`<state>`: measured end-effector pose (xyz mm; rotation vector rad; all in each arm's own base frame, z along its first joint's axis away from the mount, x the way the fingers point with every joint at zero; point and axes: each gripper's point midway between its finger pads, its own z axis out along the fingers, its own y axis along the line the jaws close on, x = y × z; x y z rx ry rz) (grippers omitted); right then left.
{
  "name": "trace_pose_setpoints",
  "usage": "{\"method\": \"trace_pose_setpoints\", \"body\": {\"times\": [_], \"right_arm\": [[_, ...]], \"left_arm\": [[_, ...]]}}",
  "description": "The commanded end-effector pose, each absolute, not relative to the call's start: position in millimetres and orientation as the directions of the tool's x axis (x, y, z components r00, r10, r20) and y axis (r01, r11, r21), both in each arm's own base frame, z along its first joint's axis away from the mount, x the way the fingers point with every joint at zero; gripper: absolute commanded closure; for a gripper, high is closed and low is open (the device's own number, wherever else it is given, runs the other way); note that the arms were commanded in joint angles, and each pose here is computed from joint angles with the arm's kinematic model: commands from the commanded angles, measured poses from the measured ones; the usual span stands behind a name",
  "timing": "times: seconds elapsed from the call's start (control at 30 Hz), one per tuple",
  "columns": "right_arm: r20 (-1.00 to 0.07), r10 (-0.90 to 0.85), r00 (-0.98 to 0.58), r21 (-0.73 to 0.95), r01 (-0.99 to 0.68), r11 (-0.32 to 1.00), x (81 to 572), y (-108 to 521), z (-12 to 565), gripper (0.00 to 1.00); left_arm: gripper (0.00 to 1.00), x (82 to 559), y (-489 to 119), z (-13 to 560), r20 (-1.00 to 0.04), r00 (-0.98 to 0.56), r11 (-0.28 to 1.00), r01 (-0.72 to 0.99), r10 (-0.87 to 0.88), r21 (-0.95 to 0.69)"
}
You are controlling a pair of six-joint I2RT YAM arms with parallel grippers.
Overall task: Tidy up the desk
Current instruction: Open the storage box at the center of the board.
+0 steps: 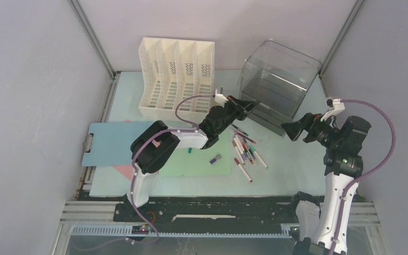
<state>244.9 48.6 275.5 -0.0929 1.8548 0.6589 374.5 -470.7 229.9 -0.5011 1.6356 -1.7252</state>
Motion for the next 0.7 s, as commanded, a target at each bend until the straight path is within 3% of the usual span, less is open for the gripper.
{"method": "trace_pose_setpoints", "body": {"times": [0.0, 0.37, 0.67], "right_arm": [[-0.872, 0.310, -0.378, 0.464, -0.441, 0.768, 247, 57, 304, 0.04], [-0.861, 0.319, -0.397, 0.451, -0.302, 0.840, 277, 31, 282, 0.04], [-0.863, 0.278, -0.423, 0.447, -0.379, 0.811, 296, 60, 278, 0.04]], "left_arm": [[1.00, 361, -470, 281, -0.244, -0.686, -0.033, 0.364, -0.685, -0.931], [1.00, 357, -471, 289, -0.218, -0.705, -0.119, 0.395, -0.675, -0.911], [1.00, 354, -465, 293, -0.209, -0.722, -0.174, 0.417, -0.659, -0.892]]}}
